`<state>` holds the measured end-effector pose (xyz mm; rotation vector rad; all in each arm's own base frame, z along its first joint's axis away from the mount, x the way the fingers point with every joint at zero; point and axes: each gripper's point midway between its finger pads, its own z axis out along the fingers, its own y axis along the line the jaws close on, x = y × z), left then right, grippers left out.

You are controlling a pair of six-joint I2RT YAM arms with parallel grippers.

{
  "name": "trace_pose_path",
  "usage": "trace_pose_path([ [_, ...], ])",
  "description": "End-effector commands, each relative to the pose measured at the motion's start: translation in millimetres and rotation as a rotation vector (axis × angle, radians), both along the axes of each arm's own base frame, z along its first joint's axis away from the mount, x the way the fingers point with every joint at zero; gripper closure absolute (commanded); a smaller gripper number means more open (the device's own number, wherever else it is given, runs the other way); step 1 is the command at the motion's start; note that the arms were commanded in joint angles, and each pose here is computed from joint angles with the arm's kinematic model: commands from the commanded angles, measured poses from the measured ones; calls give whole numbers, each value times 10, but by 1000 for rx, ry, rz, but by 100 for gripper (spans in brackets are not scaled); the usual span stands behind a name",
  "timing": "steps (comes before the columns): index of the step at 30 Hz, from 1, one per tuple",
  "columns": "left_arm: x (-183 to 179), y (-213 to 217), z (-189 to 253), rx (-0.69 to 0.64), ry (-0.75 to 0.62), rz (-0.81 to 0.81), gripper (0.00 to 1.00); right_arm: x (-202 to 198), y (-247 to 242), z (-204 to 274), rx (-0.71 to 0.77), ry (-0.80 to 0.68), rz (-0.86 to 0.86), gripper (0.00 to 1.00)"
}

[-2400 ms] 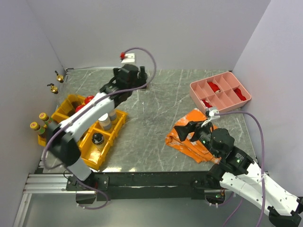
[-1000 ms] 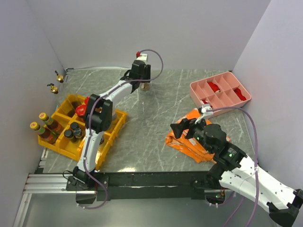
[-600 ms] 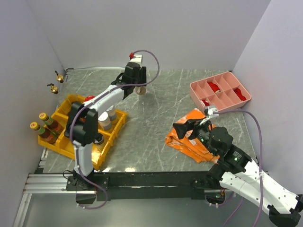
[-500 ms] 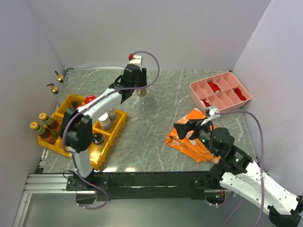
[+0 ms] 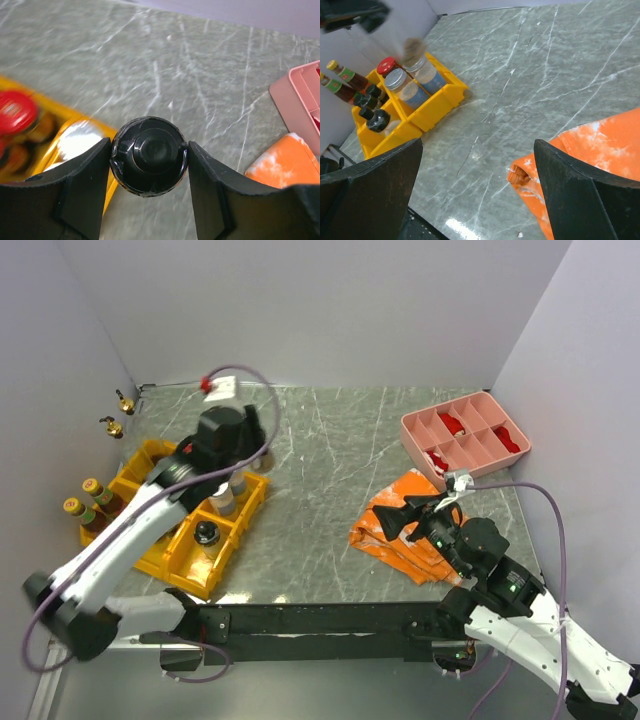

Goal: Organize the condiment bottles
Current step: Place the bottle in the storage box.

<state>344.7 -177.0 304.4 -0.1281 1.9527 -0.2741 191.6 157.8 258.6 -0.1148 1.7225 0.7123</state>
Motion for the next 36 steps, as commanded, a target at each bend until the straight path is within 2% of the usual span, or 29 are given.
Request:
trace_pose_path([
  [1, -574, 598, 130, -43, 20, 143, 99, -60, 8, 129, 38, -23, 26, 0],
  [8, -1168, 1078, 140, -40, 70, 205, 99, -81, 73, 103, 40, -17, 59, 0],
  [13, -1426, 1473, 40, -68, 132, 424, 99, -68, 94, 101, 40, -19, 63, 0],
  [14, -1507, 1600, -22, -38, 153, 481, 99, -65, 91, 111, 38, -22, 61, 0],
  [17, -1606, 1689, -128, -65, 182, 551, 99, -55, 92, 89, 28, -16, 59, 0],
  [24, -1734, 1864, -227, -172, 119, 643, 99, -42, 91, 78, 22, -19, 55, 0],
  [30, -1722, 1957, -408, -85, 135, 691, 99, -31, 76, 81, 16, -21, 46, 0],
  [36, -1711, 2009, -400, -81, 122, 725, 99, -37, 60, 77, 17, -20, 41, 0],
])
